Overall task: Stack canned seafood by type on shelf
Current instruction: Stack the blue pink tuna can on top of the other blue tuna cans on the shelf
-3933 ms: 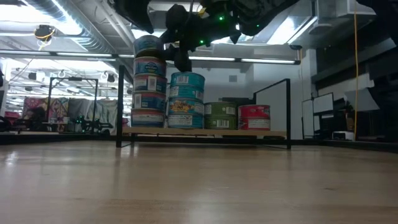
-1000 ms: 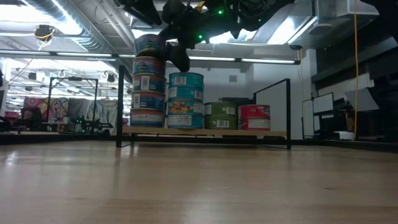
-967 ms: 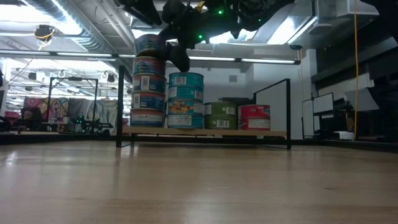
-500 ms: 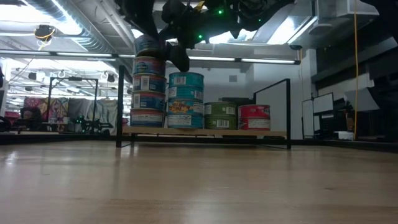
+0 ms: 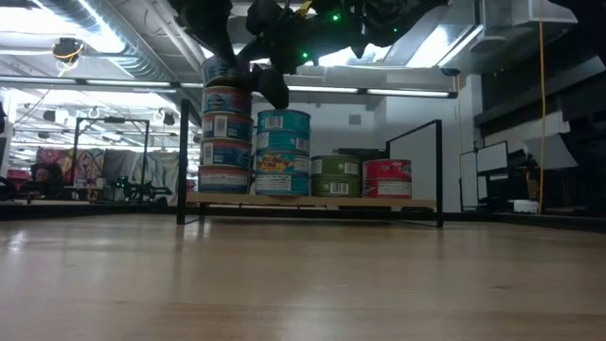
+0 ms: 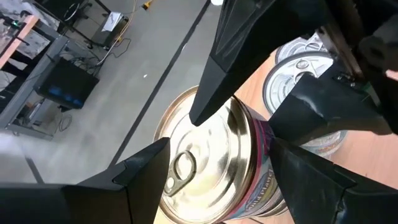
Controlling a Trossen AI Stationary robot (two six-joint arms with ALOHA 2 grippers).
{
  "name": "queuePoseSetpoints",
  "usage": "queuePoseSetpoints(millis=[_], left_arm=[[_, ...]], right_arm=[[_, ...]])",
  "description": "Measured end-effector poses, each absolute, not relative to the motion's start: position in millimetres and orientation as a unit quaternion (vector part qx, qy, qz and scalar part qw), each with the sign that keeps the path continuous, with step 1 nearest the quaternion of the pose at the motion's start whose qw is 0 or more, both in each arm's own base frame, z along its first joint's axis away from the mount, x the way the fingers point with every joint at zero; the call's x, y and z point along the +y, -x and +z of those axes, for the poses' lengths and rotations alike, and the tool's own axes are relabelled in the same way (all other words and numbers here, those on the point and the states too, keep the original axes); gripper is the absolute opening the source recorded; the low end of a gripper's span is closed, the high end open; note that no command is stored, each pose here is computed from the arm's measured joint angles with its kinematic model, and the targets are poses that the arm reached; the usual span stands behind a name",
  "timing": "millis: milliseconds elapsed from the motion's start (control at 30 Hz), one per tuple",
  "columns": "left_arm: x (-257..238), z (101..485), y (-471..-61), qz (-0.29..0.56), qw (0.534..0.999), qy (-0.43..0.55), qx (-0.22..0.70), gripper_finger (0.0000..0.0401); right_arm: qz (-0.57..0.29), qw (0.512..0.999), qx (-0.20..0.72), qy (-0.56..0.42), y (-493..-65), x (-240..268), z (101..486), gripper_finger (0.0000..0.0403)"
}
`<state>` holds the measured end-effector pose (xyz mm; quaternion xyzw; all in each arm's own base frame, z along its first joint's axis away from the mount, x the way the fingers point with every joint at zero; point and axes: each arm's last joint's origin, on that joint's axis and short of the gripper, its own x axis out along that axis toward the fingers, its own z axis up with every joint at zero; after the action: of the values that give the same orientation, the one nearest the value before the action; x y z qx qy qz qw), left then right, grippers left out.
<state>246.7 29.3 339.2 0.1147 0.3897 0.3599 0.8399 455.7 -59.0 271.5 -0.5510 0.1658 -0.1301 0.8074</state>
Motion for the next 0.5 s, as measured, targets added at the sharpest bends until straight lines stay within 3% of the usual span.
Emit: queuePoseSetpoints(millis=[500], left_arm=[[29, 339, -247, 0.36, 0.839, -0.116, 0.391, 0.0272]], right_arm=[[-0.097, 0.807, 0.213, 0.542, -460, -54, 290, 0.0276]])
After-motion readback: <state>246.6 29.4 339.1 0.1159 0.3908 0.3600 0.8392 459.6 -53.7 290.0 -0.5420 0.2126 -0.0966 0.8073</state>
